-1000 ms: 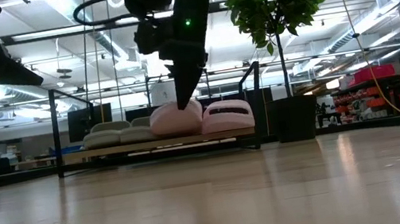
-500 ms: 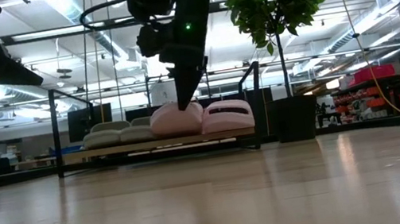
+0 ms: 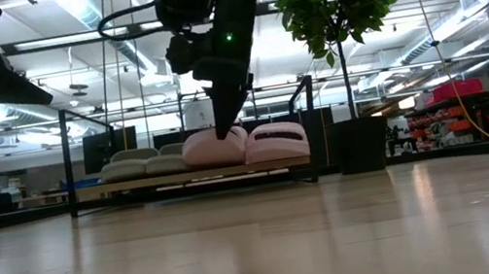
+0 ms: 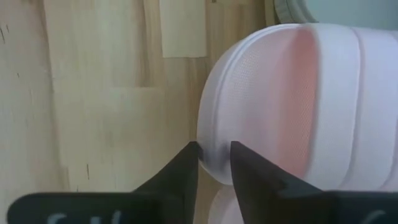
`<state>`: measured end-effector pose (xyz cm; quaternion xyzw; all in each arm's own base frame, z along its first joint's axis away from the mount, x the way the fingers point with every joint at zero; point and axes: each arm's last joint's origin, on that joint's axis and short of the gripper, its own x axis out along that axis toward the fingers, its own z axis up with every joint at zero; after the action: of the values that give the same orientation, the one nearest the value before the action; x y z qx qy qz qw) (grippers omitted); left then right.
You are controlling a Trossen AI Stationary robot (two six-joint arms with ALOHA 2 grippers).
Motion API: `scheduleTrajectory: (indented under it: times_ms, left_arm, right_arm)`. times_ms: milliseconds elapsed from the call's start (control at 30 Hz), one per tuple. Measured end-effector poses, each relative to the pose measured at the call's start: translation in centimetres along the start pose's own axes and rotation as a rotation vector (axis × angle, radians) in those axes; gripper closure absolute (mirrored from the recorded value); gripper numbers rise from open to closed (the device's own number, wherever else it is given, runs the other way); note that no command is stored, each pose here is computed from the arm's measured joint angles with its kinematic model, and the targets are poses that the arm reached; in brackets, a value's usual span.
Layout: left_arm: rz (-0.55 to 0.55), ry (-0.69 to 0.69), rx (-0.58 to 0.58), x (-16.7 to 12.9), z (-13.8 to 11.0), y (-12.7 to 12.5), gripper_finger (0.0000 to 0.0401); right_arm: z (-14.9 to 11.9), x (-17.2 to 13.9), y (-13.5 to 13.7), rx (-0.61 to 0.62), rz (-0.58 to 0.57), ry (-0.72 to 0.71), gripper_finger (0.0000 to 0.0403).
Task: Pick and place slides into the shelf
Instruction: Put the pink slipper on the shelf, then return to Home Position
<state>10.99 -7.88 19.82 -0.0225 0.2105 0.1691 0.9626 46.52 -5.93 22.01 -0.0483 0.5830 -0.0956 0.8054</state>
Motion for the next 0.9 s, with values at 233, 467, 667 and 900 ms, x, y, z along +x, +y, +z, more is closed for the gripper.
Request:
scheduleTrajectory:
  times_ms: [233, 467, 667, 900]
  left_arm:
    - [-0.001, -0.001, -0.002, 0.0, 0.0, 0.0, 0.0294]
    - [-0.002, -0.001, -0.003, 0.0, 0.0, 0.0, 0.0294]
    - [-0.002, -0.001, -0.003, 0.0, 0.0, 0.0, 0.0294]
    - [-0.004, 0.002, 0.007, 0.0, 0.0, 0.0, 0.0294]
  right_arm:
    - [-0.2, 0.3, 0.1, 0.022, 0.011, 0.014, 0.0273]
    - [-0.2, -0.1, 0.0, 0.017, 0.011, 0.013, 0.0236]
    - [0.3, -1.6, -0.3, 0.023, 0.009, -0.008, 0.0214]
    - [0.4, -3.4, -0.5, 0.027, 0.012, 0.023, 0.0208]
